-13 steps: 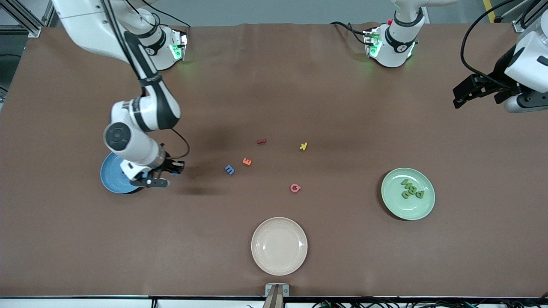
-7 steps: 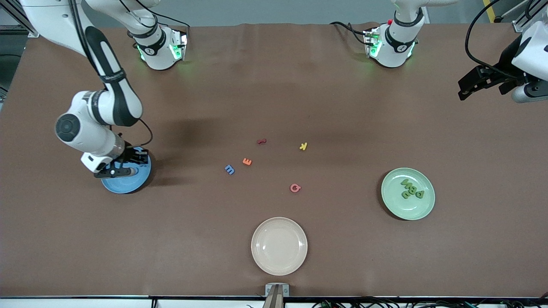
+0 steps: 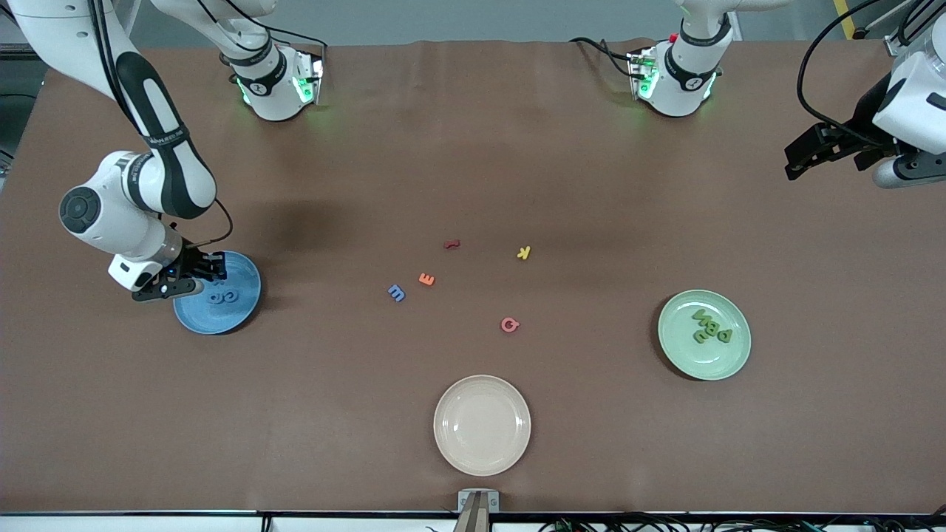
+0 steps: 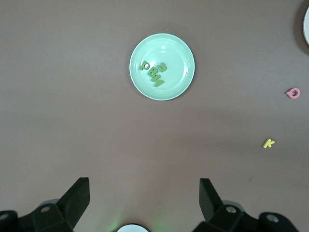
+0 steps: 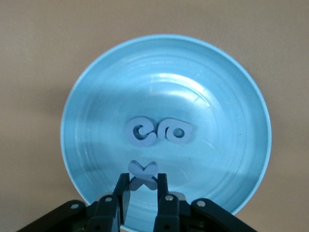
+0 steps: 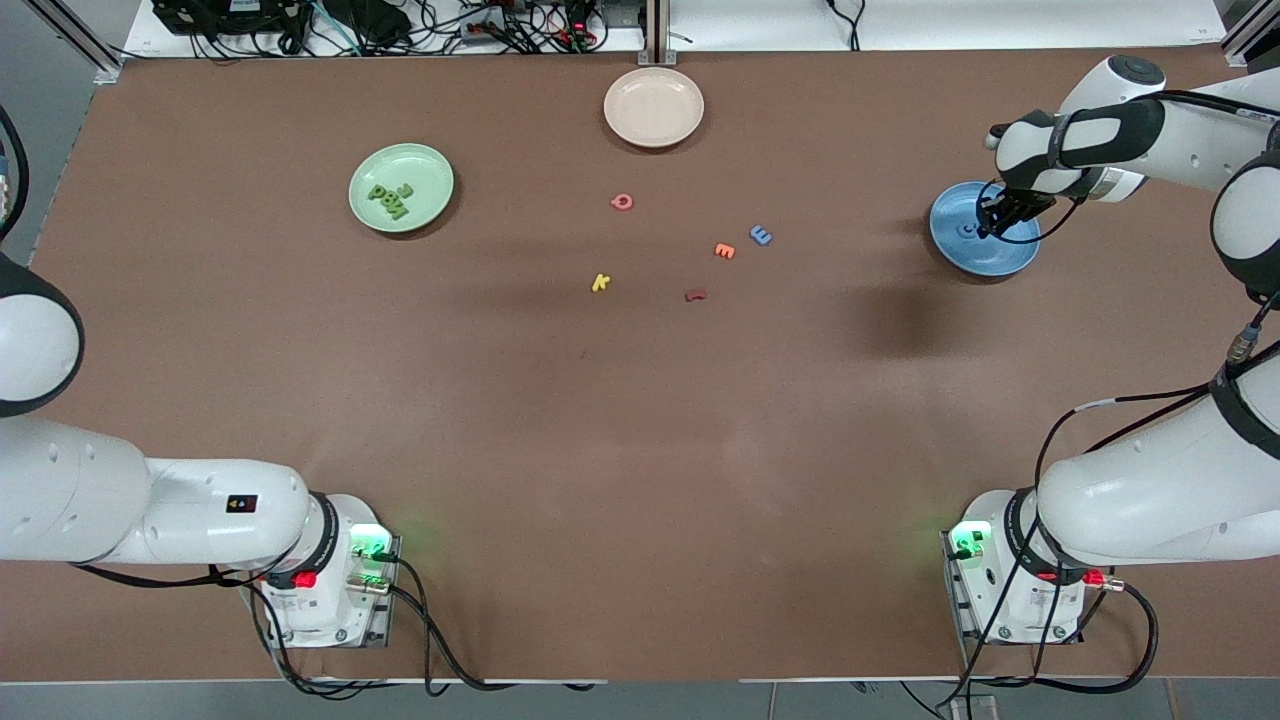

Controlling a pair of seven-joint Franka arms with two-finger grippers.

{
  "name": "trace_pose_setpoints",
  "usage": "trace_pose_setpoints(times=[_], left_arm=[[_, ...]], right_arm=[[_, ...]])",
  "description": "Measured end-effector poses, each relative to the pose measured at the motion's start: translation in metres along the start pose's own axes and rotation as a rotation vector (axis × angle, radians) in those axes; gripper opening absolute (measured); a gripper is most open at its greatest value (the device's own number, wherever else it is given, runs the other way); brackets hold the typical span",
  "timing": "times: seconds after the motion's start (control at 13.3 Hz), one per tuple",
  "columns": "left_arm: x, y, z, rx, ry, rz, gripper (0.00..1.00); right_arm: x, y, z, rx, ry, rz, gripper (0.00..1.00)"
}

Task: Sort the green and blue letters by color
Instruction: 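Lower the blue x onto the blue plate and open the right gripper, then reach the blue E with the right gripper and grasp it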

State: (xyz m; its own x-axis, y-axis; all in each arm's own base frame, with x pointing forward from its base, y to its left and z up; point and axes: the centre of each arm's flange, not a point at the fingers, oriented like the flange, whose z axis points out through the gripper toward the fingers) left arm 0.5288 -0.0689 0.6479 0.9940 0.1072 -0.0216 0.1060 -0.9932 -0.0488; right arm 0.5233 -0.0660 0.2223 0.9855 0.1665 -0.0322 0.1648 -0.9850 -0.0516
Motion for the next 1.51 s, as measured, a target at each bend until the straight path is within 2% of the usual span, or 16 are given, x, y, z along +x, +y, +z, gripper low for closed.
trace_pose_setpoints(times=[0.08,0.38,0.45,0.6,0.83,1.21,1.51], left_arm=[[0.003,0.0,0.003,0.0,-0.002,0.0,1.0],[0.014,0.004,0.014,-0.005,0.006,0.005,1.0],[0.016,0.004,0.014,-0.007,0.013,0.005,1.0],[0.015,0.004,0.01,-0.01,0.023,0.004,1.0],[0.014,0.003,0.007,-0.011,0.03,0.003,1.0],[0.016,-0.007,0.007,-0.011,0.029,-0.016,1.0],[0.016,-0.009,0.007,-0.011,0.03,-0.018,1.0]], right_arm=[[-0.001,0.001,0.002,0.001,-0.004,0.001,0.32],[0.0,-0.002,0.004,0.001,-0.002,-0.004,0.77],[0.001,-0.005,0.004,0.002,-0.001,-0.003,0.81],[0.006,-0.024,0.005,0.003,-0.003,0.052,0.82],[0.02,-0.093,0.006,-0.001,-0.007,0.246,0.82],[0.041,-0.23,0.002,0.002,0.021,0.537,0.81],[0.049,-0.303,0.015,0.015,0.022,0.778,0.81]])
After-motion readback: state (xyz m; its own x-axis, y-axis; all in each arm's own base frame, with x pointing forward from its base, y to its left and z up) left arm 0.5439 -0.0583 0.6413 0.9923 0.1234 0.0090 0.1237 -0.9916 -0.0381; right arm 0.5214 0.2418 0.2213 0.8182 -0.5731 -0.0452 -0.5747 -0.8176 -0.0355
